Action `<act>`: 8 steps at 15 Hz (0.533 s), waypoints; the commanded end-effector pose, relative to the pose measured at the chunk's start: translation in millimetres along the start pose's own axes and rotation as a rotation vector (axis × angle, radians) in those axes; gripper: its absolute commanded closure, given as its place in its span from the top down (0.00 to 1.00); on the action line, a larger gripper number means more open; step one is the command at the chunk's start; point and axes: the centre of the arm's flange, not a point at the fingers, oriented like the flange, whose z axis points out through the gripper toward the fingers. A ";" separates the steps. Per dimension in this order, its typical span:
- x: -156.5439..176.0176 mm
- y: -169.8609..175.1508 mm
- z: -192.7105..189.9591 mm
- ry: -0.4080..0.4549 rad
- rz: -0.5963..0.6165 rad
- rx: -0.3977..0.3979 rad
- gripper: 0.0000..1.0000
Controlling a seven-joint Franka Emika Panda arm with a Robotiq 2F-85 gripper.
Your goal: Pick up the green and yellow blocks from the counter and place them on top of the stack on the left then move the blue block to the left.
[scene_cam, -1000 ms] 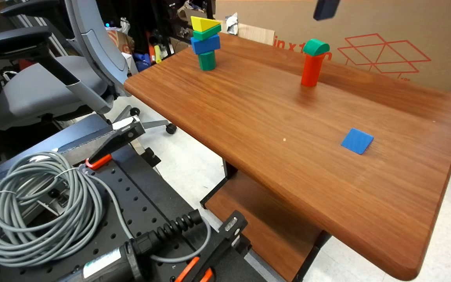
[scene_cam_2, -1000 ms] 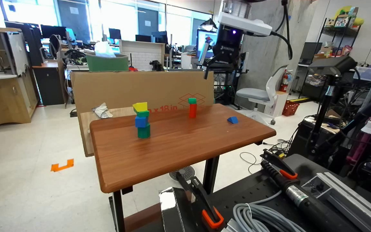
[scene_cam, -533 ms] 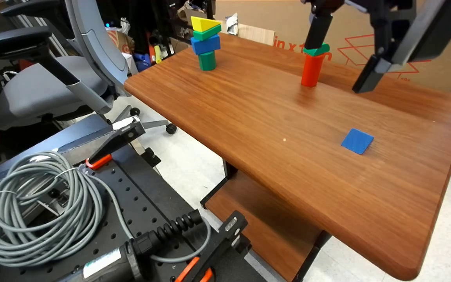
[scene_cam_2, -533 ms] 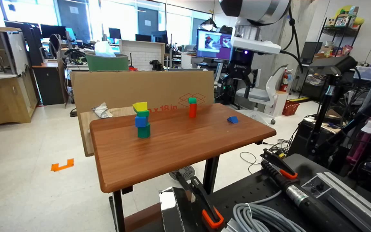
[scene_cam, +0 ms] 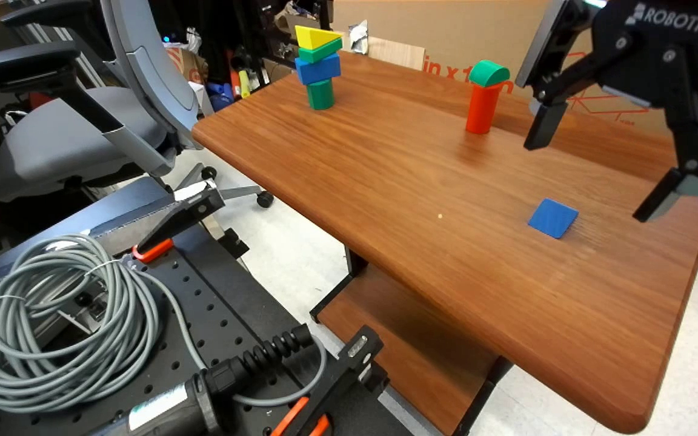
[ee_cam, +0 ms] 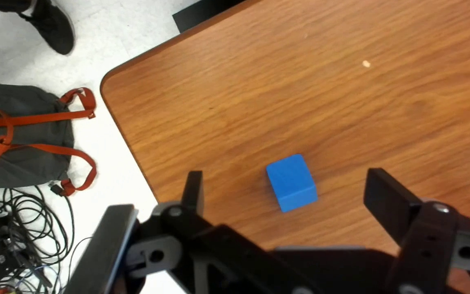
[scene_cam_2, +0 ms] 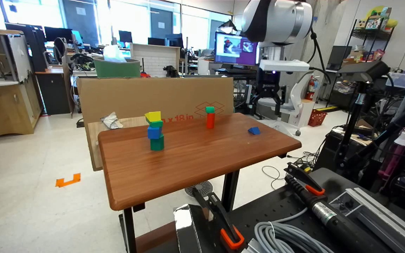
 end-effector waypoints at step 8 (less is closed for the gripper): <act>61.6 -33.6 60.4 -0.056 -0.224 -0.140 1.00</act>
